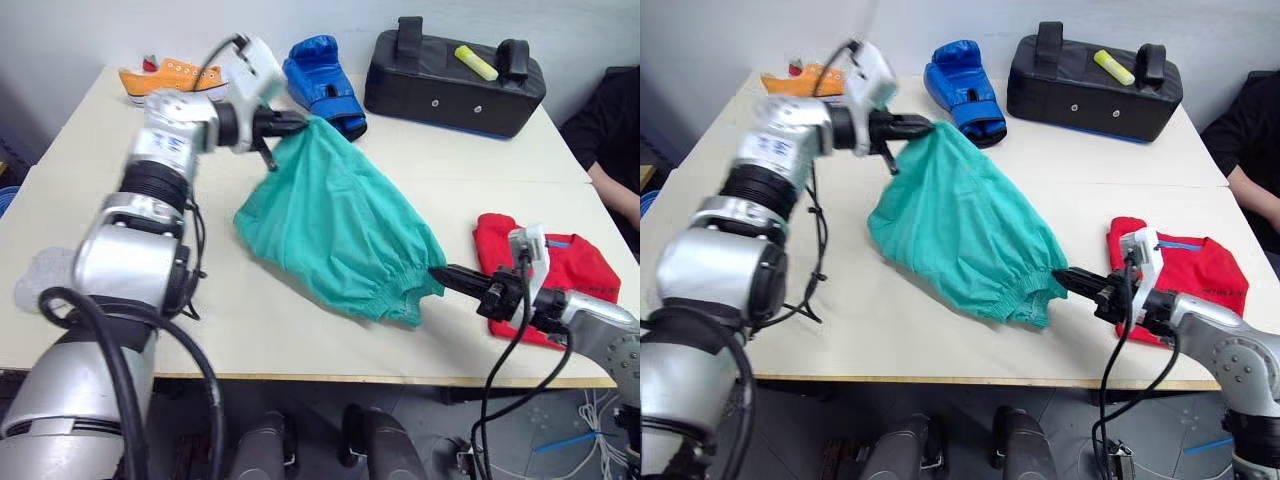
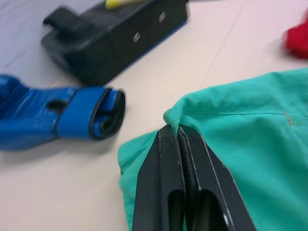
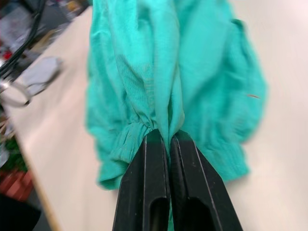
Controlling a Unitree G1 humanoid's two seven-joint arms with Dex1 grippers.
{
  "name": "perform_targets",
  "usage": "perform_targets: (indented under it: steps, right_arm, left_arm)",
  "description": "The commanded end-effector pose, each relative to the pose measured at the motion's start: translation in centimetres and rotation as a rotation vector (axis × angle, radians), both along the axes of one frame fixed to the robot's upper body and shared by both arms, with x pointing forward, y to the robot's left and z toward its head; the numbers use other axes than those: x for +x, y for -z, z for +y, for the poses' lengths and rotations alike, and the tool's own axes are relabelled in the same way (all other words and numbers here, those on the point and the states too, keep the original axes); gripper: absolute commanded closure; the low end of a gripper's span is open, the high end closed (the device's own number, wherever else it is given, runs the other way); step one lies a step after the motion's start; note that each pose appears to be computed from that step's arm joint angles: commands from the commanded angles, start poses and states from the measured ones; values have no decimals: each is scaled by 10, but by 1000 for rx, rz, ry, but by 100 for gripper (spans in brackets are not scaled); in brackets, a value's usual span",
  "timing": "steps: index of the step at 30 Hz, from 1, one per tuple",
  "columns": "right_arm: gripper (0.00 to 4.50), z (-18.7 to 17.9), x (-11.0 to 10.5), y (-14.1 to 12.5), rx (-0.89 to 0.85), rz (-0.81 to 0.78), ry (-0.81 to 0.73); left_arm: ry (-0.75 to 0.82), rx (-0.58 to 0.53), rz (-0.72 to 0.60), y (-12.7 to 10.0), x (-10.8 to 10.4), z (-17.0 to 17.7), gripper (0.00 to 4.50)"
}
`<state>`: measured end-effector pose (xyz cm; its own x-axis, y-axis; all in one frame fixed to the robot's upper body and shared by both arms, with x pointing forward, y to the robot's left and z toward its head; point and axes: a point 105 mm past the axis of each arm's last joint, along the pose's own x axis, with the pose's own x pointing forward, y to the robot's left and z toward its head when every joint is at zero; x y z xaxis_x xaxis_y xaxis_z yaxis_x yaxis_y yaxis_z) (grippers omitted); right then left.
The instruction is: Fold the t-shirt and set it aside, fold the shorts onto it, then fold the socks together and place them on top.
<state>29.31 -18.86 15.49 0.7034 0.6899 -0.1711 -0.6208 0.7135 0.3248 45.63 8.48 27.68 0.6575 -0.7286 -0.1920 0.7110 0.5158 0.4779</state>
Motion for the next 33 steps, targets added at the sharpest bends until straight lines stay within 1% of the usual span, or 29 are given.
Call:
perform_targets:
  steps: [1,5,7,9,12,14,16,18,19,21,23,24,25,27,28,29,32,33]
  right_arm:
    - [446,-2,9,-2,-67,-52,89]
    - [450,-4,12,-3,-107,-87,145]
    - [400,-11,12,-7,-147,-119,198]
    - [347,-14,5,-15,-183,-157,215]
    - [239,-16,-7,-32,-217,-233,232]
    - [171,-11,-18,-41,-286,-294,212]
    - [100,-3,-29,-45,-381,-351,161]
    - [27,13,-43,-45,-468,-401,70]
    - [4,20,-49,-44,-484,-413,29]
    - [4,37,-60,-38,-528,-439,-75]
    - [4,43,-65,-36,-548,-453,-113]
    - [4,45,-65,-31,-588,-462,-136]
    - [4,49,-65,-24,-637,-474,-166]
    - [4,59,-61,-5,-727,-490,-220]
    - [4,62,-58,0,-756,-506,-233]
    - [4,65,-55,5,-796,-533,-250]
    - [4,72,-48,13,-890,-611,-295]
    - [4,75,-46,17,-916,-636,-316]
  left_arm:
    - [-87,36,-69,-4,8,-4,450]
    - [-116,65,-48,12,11,-6,363]
    - [-155,54,-62,12,14,-1,297]
    - [-194,-2,-85,2,17,6,232]
    - [-247,-116,-139,-24,18,22,133]
    - [-214,-179,-145,-38,13,29,68]
    - [-117,-173,-150,-45,4,32,2]
    - [6,-117,-157,-47,-9,37,0]
    - [66,-93,-156,-46,-15,38,0]
    - [266,3,-102,-30,-37,43,0]
    - [360,51,-68,-21,-48,45,0]
    - [408,96,-22,-9,-55,49,0]
    - [463,177,31,12,-65,56,0]
    - [550,435,86,68,-86,73,0]
    - [566,510,75,84,-90,74,0]
    - [571,553,48,95,-90,71,0]
    - [547,629,-61,106,-81,61,0]
    - [533,671,-95,109,-76,59,0]
